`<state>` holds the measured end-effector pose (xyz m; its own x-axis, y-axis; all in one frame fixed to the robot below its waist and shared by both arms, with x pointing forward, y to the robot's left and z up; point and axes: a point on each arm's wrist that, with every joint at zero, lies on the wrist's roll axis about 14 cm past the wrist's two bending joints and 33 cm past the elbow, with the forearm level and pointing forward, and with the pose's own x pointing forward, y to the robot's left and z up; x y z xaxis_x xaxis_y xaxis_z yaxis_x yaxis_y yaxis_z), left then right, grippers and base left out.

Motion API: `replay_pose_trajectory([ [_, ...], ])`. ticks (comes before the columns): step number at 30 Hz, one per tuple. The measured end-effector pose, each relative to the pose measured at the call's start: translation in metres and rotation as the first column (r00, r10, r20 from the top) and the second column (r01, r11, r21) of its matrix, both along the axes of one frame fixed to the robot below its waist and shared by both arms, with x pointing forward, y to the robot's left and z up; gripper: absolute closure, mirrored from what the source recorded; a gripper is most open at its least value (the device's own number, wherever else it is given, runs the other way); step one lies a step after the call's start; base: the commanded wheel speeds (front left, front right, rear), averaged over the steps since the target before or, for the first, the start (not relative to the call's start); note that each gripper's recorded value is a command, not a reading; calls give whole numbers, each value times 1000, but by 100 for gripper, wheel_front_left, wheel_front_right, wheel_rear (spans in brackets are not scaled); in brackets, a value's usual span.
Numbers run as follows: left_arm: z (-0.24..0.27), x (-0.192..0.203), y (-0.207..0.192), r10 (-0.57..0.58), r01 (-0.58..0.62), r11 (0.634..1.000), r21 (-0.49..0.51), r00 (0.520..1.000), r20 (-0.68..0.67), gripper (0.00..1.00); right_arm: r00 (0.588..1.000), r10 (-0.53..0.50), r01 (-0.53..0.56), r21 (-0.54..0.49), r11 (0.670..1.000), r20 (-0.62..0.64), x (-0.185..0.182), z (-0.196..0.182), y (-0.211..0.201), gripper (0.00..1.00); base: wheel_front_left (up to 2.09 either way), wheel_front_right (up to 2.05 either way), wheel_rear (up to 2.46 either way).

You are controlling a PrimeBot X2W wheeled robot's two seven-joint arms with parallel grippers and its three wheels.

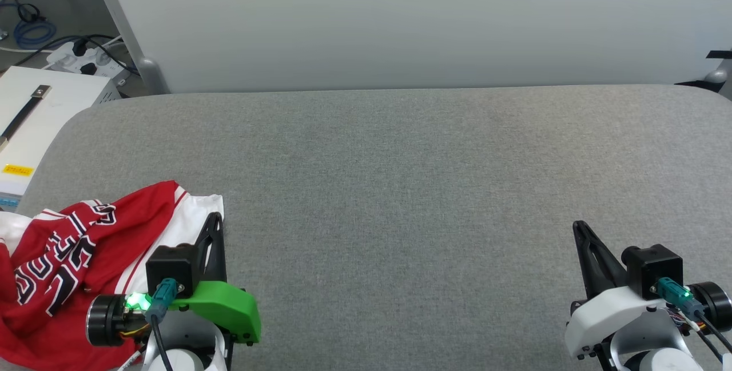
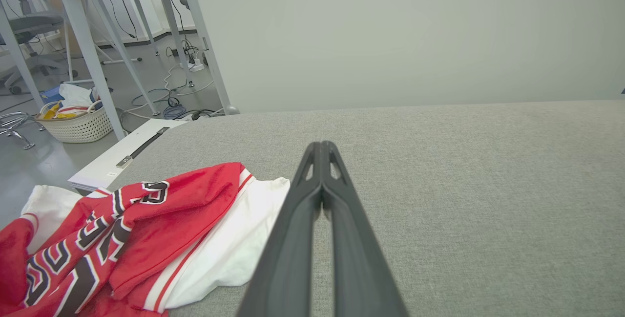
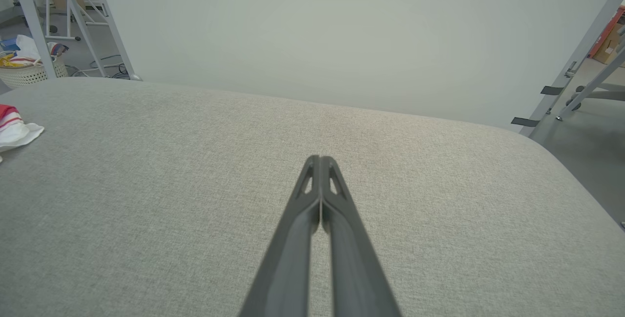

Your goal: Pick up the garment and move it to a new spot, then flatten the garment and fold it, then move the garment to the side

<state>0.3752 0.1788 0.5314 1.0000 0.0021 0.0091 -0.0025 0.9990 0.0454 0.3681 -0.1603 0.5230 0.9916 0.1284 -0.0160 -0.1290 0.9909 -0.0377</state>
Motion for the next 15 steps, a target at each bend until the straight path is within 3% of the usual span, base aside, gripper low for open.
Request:
replay_pose_trajectory([
  [15, 0, 0, 0, 0, 0, 1000, 0, 1000, 0, 100, 1000, 0, 0, 0, 1000, 0, 0, 0, 0, 100, 0, 0, 0],
])
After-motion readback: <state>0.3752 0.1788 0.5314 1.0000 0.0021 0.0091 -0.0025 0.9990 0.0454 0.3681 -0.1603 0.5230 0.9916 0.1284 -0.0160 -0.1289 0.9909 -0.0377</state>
